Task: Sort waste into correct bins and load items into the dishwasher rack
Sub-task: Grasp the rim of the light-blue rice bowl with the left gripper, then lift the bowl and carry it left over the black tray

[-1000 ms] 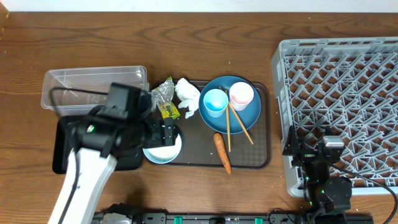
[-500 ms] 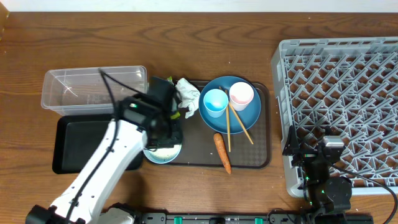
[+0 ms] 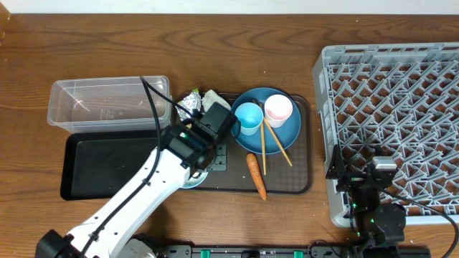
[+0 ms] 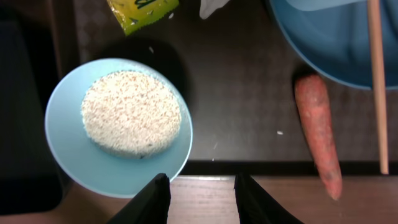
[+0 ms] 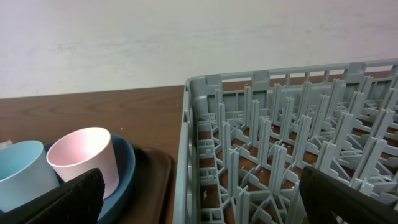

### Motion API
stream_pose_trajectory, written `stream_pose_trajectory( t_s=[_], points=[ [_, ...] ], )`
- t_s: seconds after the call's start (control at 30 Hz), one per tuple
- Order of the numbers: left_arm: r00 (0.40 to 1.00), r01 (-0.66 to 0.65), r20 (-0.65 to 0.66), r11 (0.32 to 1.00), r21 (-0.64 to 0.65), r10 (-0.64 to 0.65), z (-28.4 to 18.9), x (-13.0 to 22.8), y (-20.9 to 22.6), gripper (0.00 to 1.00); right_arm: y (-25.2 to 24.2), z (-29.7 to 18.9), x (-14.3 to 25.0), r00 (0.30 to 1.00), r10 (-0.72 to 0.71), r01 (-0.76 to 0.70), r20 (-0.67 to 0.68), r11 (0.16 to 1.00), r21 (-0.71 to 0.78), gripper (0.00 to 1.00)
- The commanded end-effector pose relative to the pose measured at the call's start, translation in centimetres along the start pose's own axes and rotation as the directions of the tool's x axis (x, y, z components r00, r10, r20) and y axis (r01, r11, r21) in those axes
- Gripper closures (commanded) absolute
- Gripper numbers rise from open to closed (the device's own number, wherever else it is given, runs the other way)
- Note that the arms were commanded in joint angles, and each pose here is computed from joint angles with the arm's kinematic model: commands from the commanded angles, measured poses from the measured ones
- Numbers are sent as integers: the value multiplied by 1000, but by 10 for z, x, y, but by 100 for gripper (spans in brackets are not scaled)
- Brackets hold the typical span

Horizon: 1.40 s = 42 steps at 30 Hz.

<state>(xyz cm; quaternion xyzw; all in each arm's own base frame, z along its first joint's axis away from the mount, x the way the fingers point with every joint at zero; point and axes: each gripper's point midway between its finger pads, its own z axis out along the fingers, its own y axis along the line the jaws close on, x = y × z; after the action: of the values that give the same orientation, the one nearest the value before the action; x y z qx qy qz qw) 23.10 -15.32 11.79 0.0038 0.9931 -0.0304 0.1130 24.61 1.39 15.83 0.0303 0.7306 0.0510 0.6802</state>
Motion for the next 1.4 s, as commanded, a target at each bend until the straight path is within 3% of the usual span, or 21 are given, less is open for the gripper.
stream_pose_trajectory(
  t_s=[0.0,0.67,1.37],
  points=[
    [1000,22,5,999,-39,-22,13,4,7,62,0,0,1,1000,-4,4,-4,1000,-1,1],
    [1000,6,-12,989,-149,-8,71,9,20,61,0,0,1,1000,-4,4,-4,1000,-1,1],
    [998,-7,-69,983,-184,-6,89,17,23,62,0,0,1,1000,-4,4,-4,1000,-1,1]
  ],
)
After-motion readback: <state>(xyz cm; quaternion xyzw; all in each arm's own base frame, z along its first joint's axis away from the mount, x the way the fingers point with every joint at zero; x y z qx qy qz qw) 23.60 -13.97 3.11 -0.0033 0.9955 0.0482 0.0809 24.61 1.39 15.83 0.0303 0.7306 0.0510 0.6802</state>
